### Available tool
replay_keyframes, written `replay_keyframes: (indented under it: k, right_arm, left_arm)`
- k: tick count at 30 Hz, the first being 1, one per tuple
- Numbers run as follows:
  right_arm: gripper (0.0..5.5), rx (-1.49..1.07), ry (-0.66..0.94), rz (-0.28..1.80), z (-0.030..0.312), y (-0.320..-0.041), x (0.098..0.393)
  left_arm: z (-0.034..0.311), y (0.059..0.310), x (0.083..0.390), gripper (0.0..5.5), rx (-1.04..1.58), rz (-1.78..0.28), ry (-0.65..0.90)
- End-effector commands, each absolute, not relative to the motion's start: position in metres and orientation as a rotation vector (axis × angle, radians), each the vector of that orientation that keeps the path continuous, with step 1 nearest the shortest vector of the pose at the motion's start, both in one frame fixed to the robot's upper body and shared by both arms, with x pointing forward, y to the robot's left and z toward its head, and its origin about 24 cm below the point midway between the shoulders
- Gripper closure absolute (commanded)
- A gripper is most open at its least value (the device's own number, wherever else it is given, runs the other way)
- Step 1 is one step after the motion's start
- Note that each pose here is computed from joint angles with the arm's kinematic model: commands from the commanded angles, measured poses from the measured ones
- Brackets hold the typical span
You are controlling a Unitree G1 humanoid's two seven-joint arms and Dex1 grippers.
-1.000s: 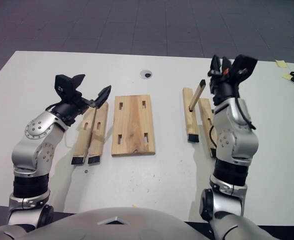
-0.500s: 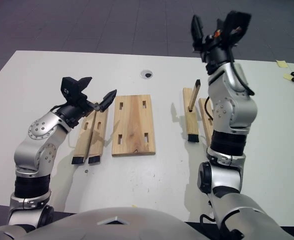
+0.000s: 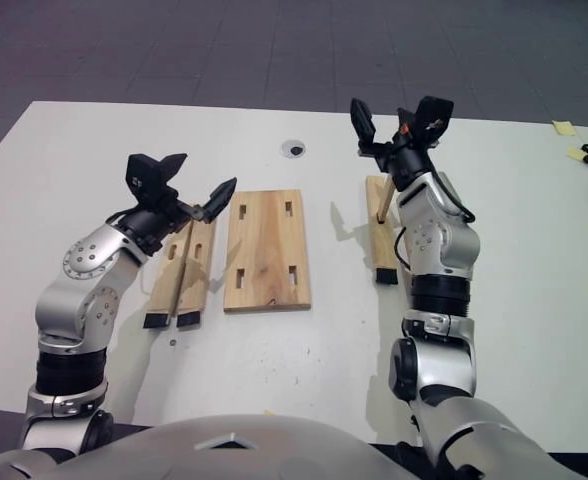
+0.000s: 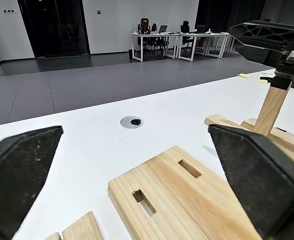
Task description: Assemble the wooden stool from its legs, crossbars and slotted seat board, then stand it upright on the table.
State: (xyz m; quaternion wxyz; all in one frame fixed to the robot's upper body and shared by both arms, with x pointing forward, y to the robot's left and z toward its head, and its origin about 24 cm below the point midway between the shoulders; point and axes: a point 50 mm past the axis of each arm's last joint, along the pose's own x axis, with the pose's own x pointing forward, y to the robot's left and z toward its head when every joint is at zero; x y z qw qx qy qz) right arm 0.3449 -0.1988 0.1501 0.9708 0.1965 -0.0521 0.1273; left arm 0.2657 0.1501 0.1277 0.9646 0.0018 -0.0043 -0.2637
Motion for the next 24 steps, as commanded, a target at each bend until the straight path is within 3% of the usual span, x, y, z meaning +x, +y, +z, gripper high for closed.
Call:
replay_keyframes:
  k: [1,4,7,9,13,15,18,24]
  right_arm:
    - [0.11,0.331,-0.284,0.227,0.198,-0.214,0.349]
    - [0.11,0.309,-0.368,0.237,0.222,-0.213,0.348]
    - [0.11,0.300,-0.358,0.251,0.222,-0.209,0.348]
    - [0.11,0.276,-0.254,0.261,0.195,-0.203,0.348]
    - [0.11,0.184,0.080,0.176,0.093,-0.215,0.334]
    - [0.11,0.184,0.167,0.174,0.069,-0.217,0.325]
    - [0.11,0.213,0.140,0.191,0.071,-0.213,0.321]
    - [0.11,0.329,-0.063,0.194,0.117,-0.210,0.329]
  left_arm:
    - [0.127,0.150,0.266,0.10,0.017,-0.528,-0.008]
    - [0.127,0.150,0.266,0.10,0.014,-0.526,-0.010]
    - [0.127,0.150,0.267,0.10,0.014,-0.524,-0.012]
    - [0.127,0.151,0.267,0.10,0.013,-0.522,-0.013]
    - [0.126,0.148,0.267,0.10,0.009,-0.523,-0.014]
    - [0.126,0.149,0.266,0.10,0.007,-0.521,-0.014]
    - [0.124,0.146,0.264,0.10,-0.001,-0.528,-0.004]
    - [0.119,0.135,0.259,0.10,-0.028,-0.556,0.009]
